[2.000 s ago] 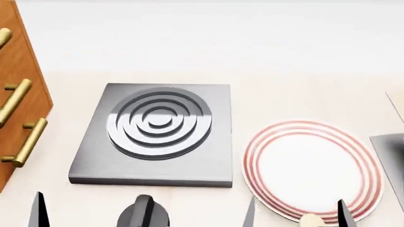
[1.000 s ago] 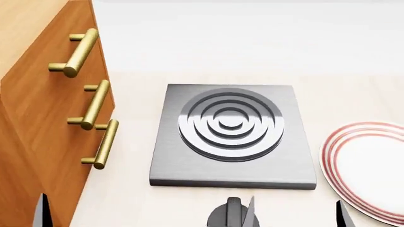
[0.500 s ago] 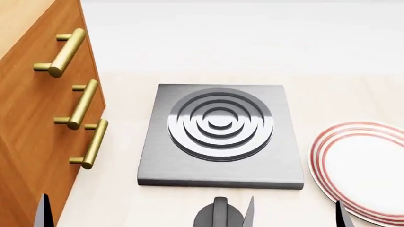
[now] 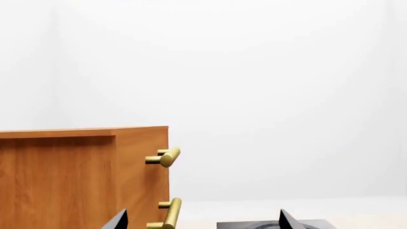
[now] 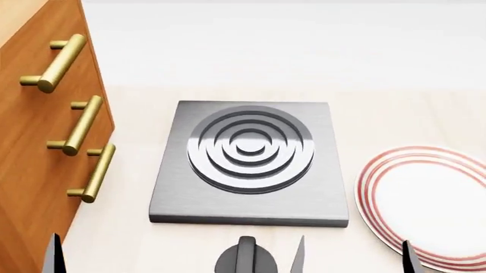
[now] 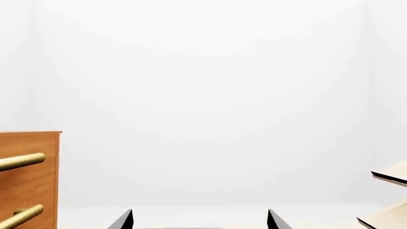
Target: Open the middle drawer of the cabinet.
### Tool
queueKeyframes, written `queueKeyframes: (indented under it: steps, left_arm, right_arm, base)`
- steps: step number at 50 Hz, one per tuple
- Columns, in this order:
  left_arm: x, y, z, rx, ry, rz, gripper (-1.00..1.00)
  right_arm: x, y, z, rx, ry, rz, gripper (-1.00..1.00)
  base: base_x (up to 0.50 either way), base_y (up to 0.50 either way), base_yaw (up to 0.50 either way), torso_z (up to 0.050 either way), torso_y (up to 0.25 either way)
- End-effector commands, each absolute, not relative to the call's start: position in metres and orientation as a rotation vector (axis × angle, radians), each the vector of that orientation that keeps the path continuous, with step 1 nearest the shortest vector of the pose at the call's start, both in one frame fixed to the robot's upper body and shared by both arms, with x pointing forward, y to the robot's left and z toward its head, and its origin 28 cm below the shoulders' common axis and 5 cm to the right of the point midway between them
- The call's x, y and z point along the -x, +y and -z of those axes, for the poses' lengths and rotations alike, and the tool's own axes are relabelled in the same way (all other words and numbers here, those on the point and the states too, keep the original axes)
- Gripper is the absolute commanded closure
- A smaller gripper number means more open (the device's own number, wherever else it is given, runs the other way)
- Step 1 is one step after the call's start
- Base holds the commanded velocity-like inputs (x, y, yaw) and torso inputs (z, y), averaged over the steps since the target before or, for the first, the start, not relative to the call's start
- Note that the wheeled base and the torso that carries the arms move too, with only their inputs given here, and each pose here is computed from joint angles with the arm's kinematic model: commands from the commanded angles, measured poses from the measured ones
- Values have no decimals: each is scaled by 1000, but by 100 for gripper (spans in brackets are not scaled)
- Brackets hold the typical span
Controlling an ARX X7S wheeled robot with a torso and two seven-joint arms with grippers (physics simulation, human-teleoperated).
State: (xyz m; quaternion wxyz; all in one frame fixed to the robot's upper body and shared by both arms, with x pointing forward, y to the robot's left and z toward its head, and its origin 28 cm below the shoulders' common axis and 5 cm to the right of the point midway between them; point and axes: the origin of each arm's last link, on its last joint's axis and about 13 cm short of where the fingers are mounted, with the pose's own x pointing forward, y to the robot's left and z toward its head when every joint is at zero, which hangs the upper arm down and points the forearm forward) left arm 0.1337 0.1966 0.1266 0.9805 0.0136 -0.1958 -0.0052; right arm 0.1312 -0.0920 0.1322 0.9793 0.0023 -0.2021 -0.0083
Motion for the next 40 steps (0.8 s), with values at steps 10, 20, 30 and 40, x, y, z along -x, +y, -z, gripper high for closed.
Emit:
queueKeyframes:
  steps: [10,20,30,40]
  left_arm:
    - [-173,183,-201,-486,-569,-74,-100]
    - [-225,158,-240,-915,-542,-75,-100]
    - [-274,133,-254,-1191,-503,-72,-100]
    - [-352,120,-226,-1474,-353,-112,-100]
  right_arm:
    - [-135,-98,-131,-39,-388,27,-100]
    - [-136,-102,-130,-78,-368,5,-100]
    - [-130,-109,-134,-128,-376,-10,-100]
    - [-129,-114,-136,-149,-381,6,-100]
  base:
    - [0,0,0,0,0]
    - [0,0,0,0,0]
    - [0,0,0,0,0]
    - [0,0,0,0,0]
